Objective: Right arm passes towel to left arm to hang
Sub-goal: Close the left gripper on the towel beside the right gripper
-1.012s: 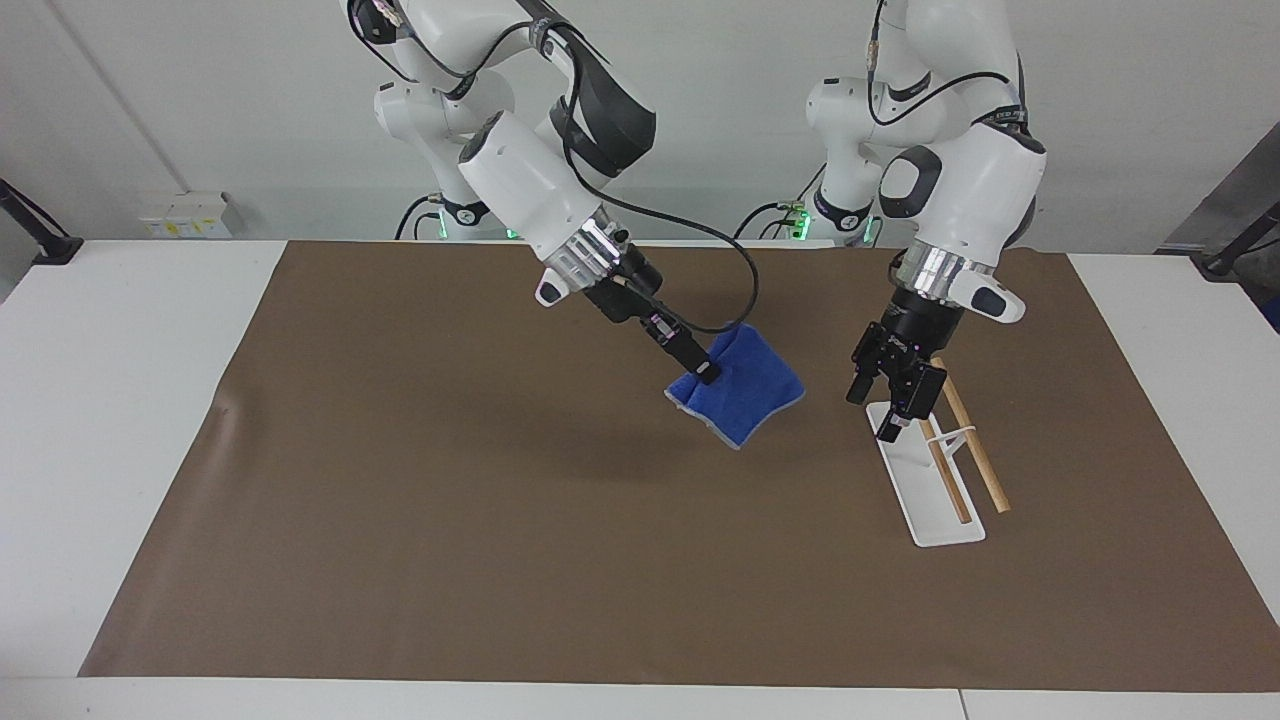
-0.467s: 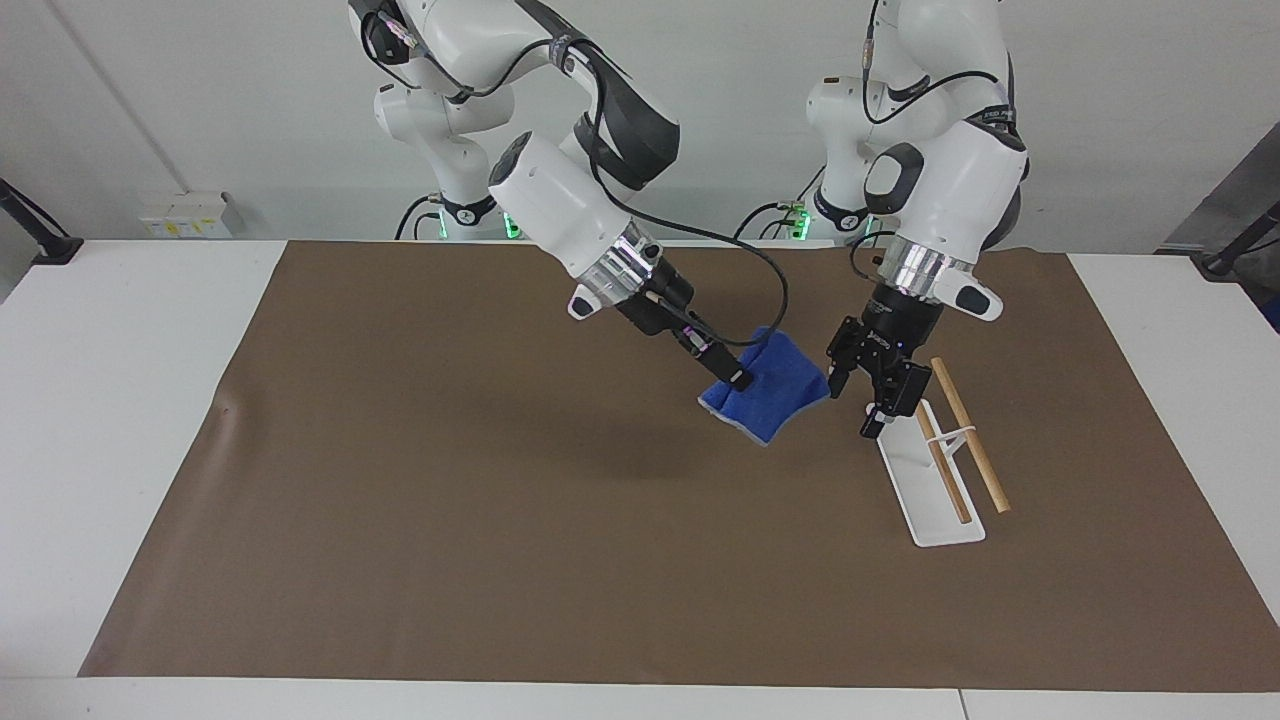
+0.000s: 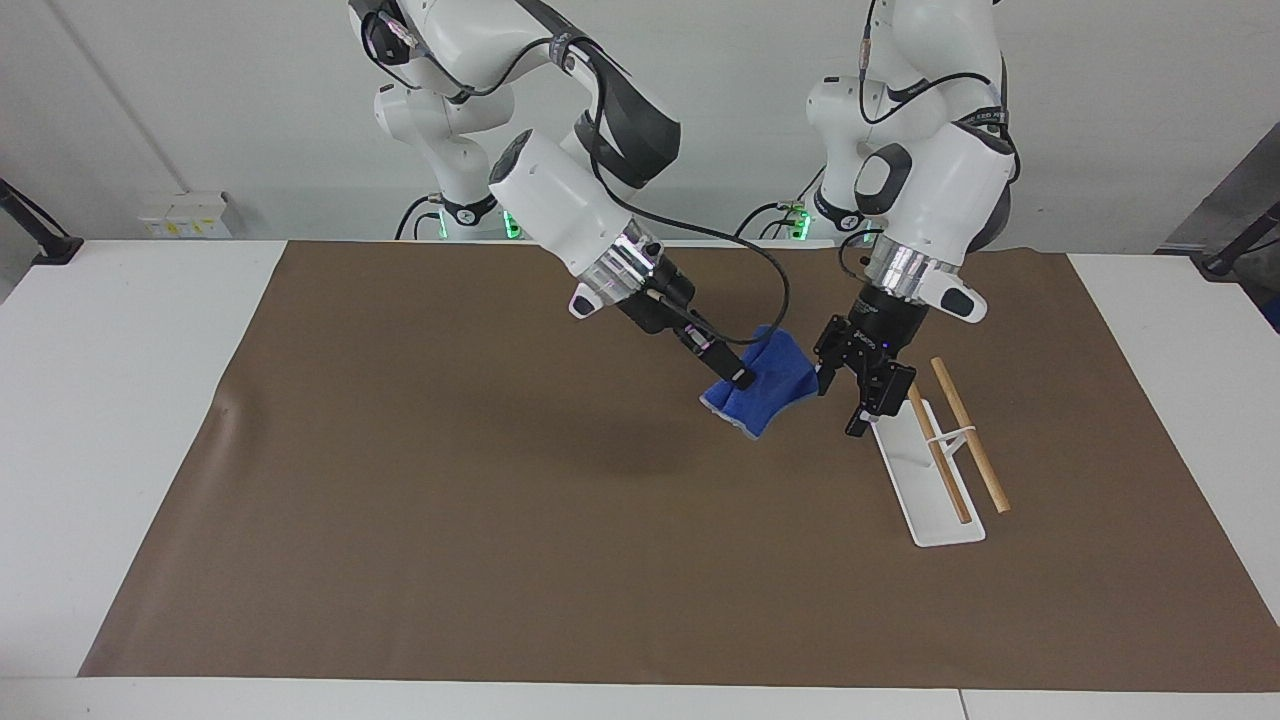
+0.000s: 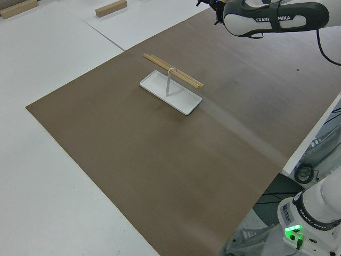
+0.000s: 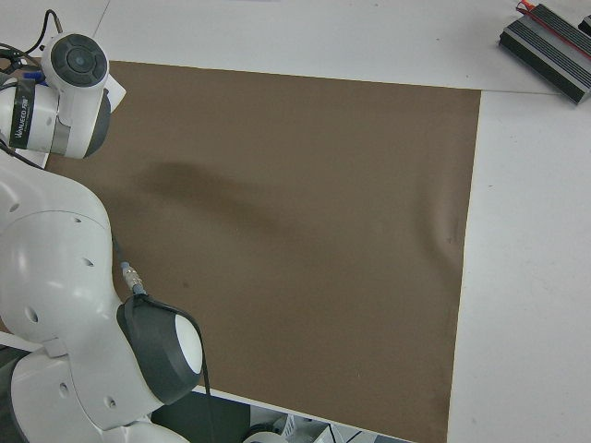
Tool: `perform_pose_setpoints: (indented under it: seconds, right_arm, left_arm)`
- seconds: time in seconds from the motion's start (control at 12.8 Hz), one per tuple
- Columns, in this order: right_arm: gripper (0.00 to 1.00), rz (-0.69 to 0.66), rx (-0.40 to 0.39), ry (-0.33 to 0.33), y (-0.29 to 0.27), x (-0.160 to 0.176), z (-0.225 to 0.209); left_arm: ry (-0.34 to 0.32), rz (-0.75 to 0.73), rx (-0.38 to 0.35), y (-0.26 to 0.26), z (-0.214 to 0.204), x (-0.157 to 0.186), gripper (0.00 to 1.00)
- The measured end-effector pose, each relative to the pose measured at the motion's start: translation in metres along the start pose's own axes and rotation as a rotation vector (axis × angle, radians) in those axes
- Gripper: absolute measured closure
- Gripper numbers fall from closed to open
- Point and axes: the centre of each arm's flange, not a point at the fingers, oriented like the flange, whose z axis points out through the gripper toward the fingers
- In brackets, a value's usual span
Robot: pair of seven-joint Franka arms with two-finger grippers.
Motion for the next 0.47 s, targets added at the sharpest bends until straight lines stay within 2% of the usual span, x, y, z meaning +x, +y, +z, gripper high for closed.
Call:
perform_pose_setpoints:
  seconds: [0.47]
  right_arm:
    - [0.85, 0.000, 0.001, 0.000, -0.001, 0.000, 0.000]
  left_arm:
    - [0.011, 0.073, 0.130, -0.015, 0.006, 0.000, 0.00]
